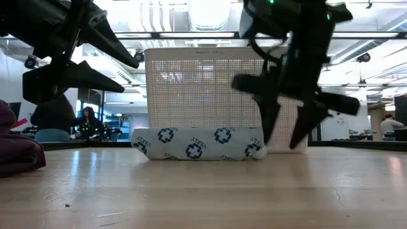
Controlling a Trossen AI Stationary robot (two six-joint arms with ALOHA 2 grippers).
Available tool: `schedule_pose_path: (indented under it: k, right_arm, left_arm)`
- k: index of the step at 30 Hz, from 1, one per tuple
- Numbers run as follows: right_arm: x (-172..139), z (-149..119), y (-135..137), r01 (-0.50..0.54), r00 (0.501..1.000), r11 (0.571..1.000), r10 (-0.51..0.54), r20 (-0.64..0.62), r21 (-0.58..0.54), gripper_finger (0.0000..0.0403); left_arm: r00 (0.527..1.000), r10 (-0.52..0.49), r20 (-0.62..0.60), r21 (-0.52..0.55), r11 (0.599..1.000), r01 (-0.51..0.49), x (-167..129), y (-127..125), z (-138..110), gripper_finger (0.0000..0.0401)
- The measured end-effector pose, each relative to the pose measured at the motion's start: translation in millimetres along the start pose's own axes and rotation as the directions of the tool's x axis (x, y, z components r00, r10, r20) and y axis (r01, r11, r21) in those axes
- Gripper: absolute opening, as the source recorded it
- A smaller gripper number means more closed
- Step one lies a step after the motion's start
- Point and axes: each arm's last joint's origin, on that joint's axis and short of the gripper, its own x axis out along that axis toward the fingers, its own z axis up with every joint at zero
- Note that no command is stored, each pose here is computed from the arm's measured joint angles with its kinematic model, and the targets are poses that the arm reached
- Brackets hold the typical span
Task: Pick & place medical supplies in basket/bin
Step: Put the white rolled gauze into the white bin
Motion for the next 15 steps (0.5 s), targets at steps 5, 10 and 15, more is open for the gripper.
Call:
schedule_pose_path:
  k: [5,10,15]
  right_arm:
    - [-20,5,16,-0.087,0.995,0.996,0.087,0.047,-0.007,0.0197]
    - [-11,13,22,-0.069,0.996,0.997,0.07,0.056,-0.026,0.0195]
    - [4,11,21,-0.022,0.999,1.0,0.022,0.044,-0.006,0.0196]
  left_arm:
    - [1.0,-0.003,-0.01,-0.003,1.0,0.003,0,0,0,0.0195]
    - [1.0,-0.003,-0.019,-0.002,1.0,0.003,0,0,-1,0.0195]
    - [1.0,-0.003,-0.02,-0.002,1.0,0.003,0,0,-1,0.0195]
